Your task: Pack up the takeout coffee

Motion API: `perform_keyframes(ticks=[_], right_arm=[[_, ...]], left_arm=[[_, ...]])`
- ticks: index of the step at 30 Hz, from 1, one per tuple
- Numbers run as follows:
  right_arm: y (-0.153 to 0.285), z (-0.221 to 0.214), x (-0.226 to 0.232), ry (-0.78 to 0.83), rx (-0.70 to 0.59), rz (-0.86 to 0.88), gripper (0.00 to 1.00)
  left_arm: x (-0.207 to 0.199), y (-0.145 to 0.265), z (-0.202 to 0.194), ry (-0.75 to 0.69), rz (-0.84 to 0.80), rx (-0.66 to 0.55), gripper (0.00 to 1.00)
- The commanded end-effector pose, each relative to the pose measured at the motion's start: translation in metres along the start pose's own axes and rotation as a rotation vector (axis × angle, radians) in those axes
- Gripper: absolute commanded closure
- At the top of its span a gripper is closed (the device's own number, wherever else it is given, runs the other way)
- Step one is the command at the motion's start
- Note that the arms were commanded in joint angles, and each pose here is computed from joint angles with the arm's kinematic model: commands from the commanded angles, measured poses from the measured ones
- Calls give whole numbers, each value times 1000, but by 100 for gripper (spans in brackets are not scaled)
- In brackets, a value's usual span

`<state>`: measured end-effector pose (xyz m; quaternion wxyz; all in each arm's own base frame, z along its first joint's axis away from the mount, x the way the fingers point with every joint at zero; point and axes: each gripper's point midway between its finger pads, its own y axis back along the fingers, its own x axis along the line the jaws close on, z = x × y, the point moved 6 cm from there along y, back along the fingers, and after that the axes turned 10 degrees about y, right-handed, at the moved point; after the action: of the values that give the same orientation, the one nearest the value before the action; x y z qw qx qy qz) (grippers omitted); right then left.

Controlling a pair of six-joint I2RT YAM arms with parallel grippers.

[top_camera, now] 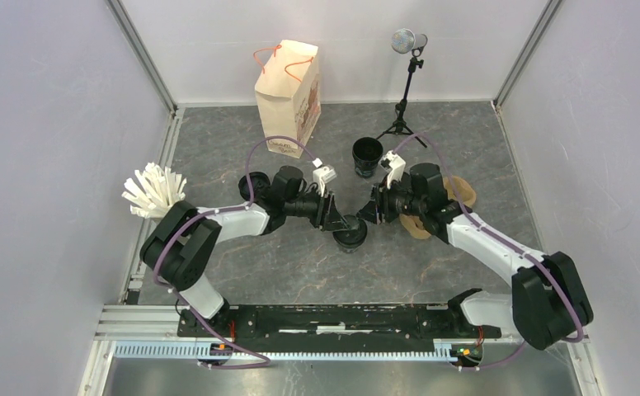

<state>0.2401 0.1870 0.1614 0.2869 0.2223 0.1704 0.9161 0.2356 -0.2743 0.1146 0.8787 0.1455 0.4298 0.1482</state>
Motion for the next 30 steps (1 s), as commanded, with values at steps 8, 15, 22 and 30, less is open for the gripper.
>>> perform_keyframes(ticks=[8,15,22,30], right_arm=[[-13,-13,4,-9,31,126,52],[-14,-42,-12,-70,52,53,63],[-5,-96,-12,-144,63,-5,66],[3,-114,-9,-153,50,-18,62]], left_arm=[[34,-2,-59,37,90,245,46],[38,-2,-62,40,120,249,46],[51,1,-79,76,192,282,46],[54,1,-80,77,215,257,45]])
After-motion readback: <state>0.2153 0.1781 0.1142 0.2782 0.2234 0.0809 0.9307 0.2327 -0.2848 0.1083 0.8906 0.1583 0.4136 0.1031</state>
